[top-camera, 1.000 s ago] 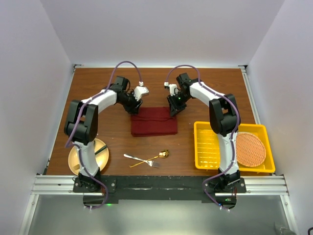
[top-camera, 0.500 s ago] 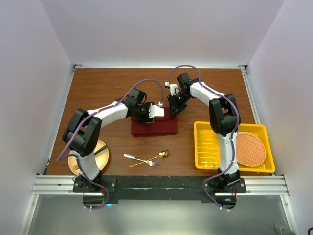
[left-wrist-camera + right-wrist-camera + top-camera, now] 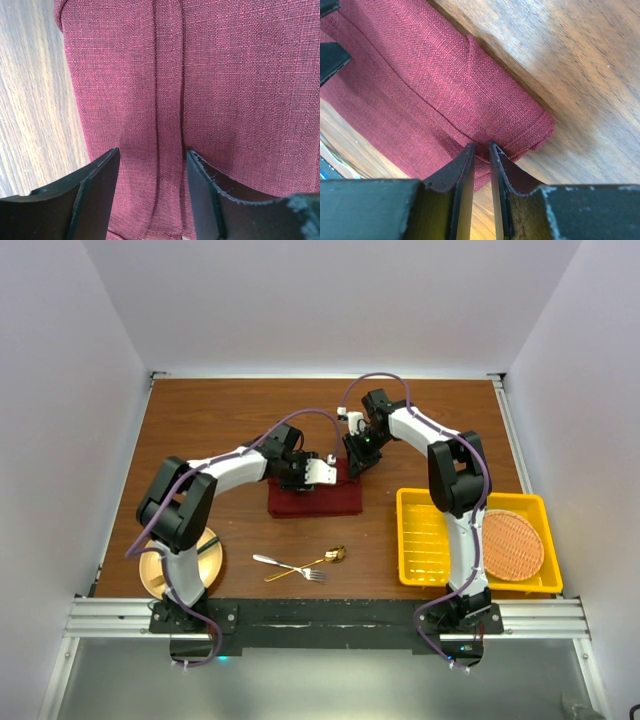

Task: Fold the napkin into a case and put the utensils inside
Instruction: Fold the lower triangle-folded napkin at the center of the board.

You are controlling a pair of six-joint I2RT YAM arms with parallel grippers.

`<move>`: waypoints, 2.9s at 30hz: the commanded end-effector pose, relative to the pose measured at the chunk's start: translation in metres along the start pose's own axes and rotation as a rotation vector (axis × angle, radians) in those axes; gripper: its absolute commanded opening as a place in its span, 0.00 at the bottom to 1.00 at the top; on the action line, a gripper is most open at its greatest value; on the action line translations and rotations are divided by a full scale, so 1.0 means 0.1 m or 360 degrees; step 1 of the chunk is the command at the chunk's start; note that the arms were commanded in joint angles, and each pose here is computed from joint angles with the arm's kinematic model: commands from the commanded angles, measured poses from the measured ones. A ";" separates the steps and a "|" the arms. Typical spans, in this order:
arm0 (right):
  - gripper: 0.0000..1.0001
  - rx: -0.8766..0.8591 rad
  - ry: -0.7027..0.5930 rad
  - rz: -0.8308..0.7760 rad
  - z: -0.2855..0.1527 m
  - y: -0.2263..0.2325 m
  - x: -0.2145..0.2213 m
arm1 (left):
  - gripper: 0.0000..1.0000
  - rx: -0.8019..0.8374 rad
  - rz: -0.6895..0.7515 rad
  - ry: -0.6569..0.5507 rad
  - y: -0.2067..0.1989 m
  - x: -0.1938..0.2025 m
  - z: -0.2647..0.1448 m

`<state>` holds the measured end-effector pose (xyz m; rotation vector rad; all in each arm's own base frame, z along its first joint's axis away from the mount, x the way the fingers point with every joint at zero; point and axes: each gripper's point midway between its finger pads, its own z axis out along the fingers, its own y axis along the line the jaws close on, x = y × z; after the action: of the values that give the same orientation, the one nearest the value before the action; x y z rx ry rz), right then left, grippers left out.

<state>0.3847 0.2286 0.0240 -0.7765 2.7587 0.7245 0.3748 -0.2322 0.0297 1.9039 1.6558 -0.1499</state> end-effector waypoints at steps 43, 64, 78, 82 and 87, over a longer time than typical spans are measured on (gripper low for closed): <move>0.23 0.0039 -0.0023 -0.0027 -0.15 0.00 -0.15 | 0.00 0.0197 -0.0101 -0.0250 0.20 -0.61 -0.20; 0.23 0.0093 0.0040 -0.0032 0.00 -0.16 -0.04 | 0.16 0.0017 -0.0024 0.0030 0.13 -0.02 0.13; 0.23 0.0090 0.0030 -0.0029 0.01 -0.17 -0.06 | 0.00 -0.0048 0.0043 -0.0033 0.38 -0.17 0.04; 0.23 0.0076 0.0020 -0.0028 -0.02 -0.13 -0.11 | 0.00 -0.0049 0.0025 -0.0114 0.43 -0.33 -0.06; 0.23 0.0071 -0.0013 -0.0029 -0.08 -0.10 -0.19 | 0.00 -0.0013 -0.0001 -0.0195 0.44 -0.49 -0.17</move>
<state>0.3912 0.2270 0.0276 -0.7874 2.7758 0.7015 0.3968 -0.2500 0.0416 1.9026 1.6502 -0.1840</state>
